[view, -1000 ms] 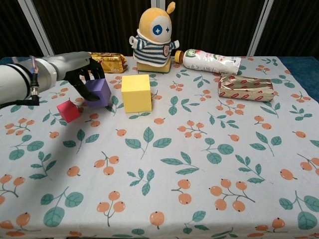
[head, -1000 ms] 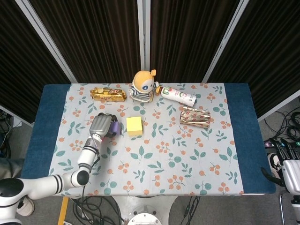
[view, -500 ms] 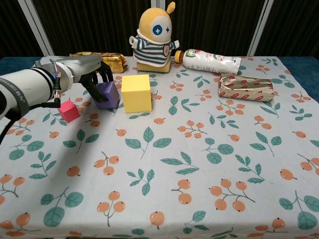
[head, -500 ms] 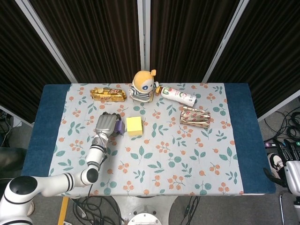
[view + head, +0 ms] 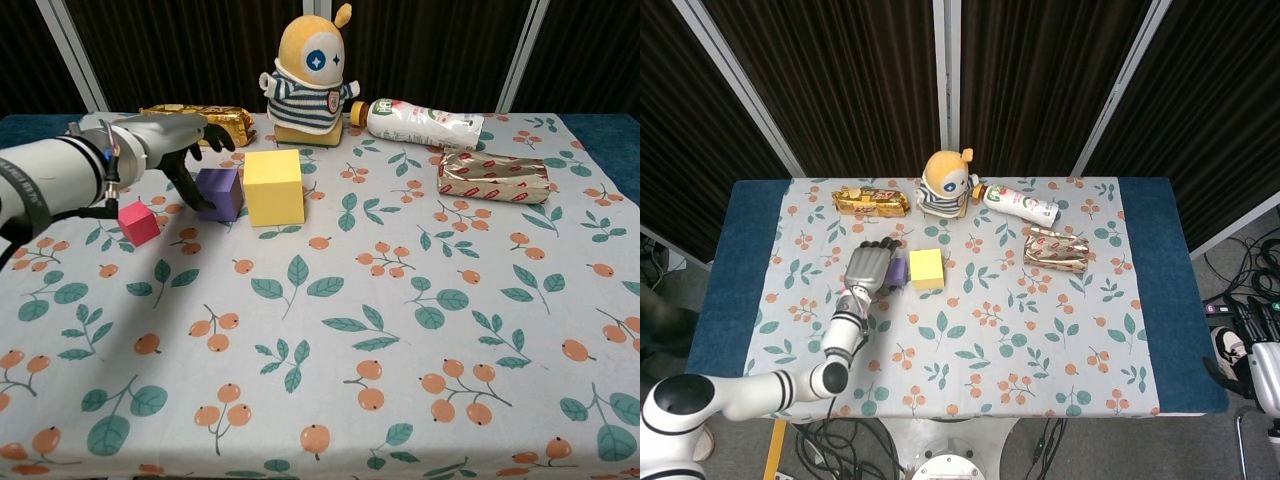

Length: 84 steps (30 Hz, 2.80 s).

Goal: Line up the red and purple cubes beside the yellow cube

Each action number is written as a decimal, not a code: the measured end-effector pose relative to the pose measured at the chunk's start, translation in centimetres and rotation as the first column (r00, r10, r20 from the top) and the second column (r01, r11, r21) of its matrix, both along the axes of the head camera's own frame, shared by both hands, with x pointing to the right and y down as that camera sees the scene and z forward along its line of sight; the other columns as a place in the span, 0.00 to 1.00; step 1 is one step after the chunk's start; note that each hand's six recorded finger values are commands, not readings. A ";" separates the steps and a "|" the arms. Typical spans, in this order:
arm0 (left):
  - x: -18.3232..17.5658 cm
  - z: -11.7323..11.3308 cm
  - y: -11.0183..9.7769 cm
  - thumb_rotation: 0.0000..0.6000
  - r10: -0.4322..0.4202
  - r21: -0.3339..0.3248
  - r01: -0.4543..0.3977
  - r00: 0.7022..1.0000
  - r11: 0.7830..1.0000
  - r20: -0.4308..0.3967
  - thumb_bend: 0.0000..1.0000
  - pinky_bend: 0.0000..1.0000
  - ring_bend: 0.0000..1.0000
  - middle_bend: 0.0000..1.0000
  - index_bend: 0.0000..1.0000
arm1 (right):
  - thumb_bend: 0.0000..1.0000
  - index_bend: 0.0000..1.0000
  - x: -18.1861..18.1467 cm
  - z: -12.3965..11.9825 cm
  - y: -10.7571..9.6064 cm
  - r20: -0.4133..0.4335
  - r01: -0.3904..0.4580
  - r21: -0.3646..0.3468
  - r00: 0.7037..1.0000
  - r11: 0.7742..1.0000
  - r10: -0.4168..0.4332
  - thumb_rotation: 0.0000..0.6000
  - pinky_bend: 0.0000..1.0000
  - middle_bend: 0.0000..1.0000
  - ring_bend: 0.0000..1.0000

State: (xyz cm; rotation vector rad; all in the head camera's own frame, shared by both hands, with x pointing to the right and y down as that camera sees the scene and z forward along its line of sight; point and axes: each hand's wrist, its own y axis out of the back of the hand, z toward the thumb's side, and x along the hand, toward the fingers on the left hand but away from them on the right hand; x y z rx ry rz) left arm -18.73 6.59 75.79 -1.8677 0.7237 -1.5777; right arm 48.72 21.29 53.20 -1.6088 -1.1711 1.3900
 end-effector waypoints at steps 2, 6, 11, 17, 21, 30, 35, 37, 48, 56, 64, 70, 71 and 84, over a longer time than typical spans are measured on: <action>-0.5 -0.7 -0.1 1.00 0.015 0.020 -0.015 1.000 1.000 0.006 0.26 0.20 0.21 0.23 0.21 | 0.15 0.04 0.0 0.0 0.0 0.001 0.002 0.001 1.000 1.000 -0.002 1.00 0.10 0.13 0.00; -2.1 -1.5 -0.4 1.00 0.057 0.066 -0.061 0.997 0.996 0.052 0.25 0.20 0.19 0.22 0.21 | 0.15 0.04 -0.1 0.1 0.0 0.005 0.004 -0.001 1.000 1.000 -0.004 1.00 0.10 0.13 0.00; -3.3 -0.9 -1.1 1.00 0.068 0.082 -0.077 0.992 0.994 0.107 0.20 0.19 0.17 0.20 0.21 | 0.15 0.04 0.0 0.0 0.0 0.000 -0.002 0.000 1.000 1.000 0.002 1.00 0.11 0.13 0.00; -4.2 0.6 -2.3 1.00 0.068 0.093 -0.083 0.985 0.992 0.157 0.16 0.19 0.16 0.20 0.21 | 0.15 0.04 0.2 0.0 0.0 -0.008 -0.007 -0.003 1.000 1.000 0.007 1.00 0.11 0.13 0.00; -4.1 1.4 -3.0 1.00 0.064 0.103 -0.080 0.986 0.991 0.152 0.13 0.19 0.16 0.20 0.21 | 0.15 0.04 0.1 0.1 0.0 -0.010 -0.009 -0.005 1.000 1.000 0.009 1.00 0.11 0.13 0.00; -2.2 2.6 -3.3 1.00 0.042 0.118 -0.048 0.998 0.992 0.055 0.12 0.19 0.16 0.20 0.21 | 0.15 0.04 0.2 0.1 -0.1 -0.017 -0.015 -0.007 1.000 1.000 0.014 1.00 0.11 0.13 0.00; -1.3 2.9 -3.3 1.00 0.046 0.115 -0.049 0.998 0.992 0.033 0.12 0.19 0.16 0.20 0.21 | 0.15 0.04 0.3 0.0 -0.1 -0.021 -0.019 -0.007 1.000 1.000 0.019 1.00 0.11 0.13 0.00; -1.0 2.9 -3.4 1.00 0.045 0.116 -0.048 0.999 0.992 0.025 0.12 0.19 0.16 0.20 0.21 | 0.15 0.04 0.4 0.0 -0.1 -0.022 -0.021 -0.009 1.000 1.000 0.021 1.00 0.11 0.13 0.00; -0.5 2.7 -3.4 1.00 0.059 0.125 -0.061 0.998 0.990 0.019 0.12 0.19 0.16 0.20 0.21 | 0.15 0.04 0.4 0.0 -0.1 -0.021 -0.020 -0.010 1.000 1.000 0.020 1.00 0.11 0.13 0.00; -1.2 2.9 -3.8 1.00 0.055 0.117 -0.057 0.998 0.991 0.020 0.12 0.18 0.14 0.18 0.19 | 0.15 0.04 0.4 0.1 -0.1 -0.021 -0.022 -0.011 1.000 1.000 0.022 1.00 0.11 0.13 0.00; -2.8 1.9 -3.5 1.00 0.029 0.128 -0.030 1.000 0.991 0.008 0.12 0.18 0.14 0.18 0.20 | 0.15 0.04 0.2 0.2 -0.4 -0.013 -0.010 -0.009 1.000 1.000 0.010 1.00 0.11 0.13 0.00; -4.7 -0.2 -1.8 1.00 -0.027 0.093 0.033 0.998 0.995 -0.062 0.12 0.18 0.14 0.18 0.30 | 0.15 0.04 -0.3 0.5 -0.6 0.006 0.007 -0.009 1.000 1.000 -0.007 1.00 0.11 0.13 0.00; -4.9 -0.5 -1.4 1.00 -0.040 0.077 0.046 0.996 0.996 -0.078 0.12 0.18 0.14 0.18 0.31 | 0.15 0.04 -0.4 0.5 -0.6 0.009 0.010 -0.009 1.000 1.000 -0.010 1.00 0.11 0.13 0.00; -9.8 -2.6 3.8 1.00 -0.035 -0.087 0.025 0.992 0.996 -0.123 0.25 0.17 0.14 0.18 0.34 | 0.15 0.04 -1.2 0.6 -0.9 0.019 0.037 -0.005 0.999 0.999 -0.037 1.00 0.11 0.13 0.00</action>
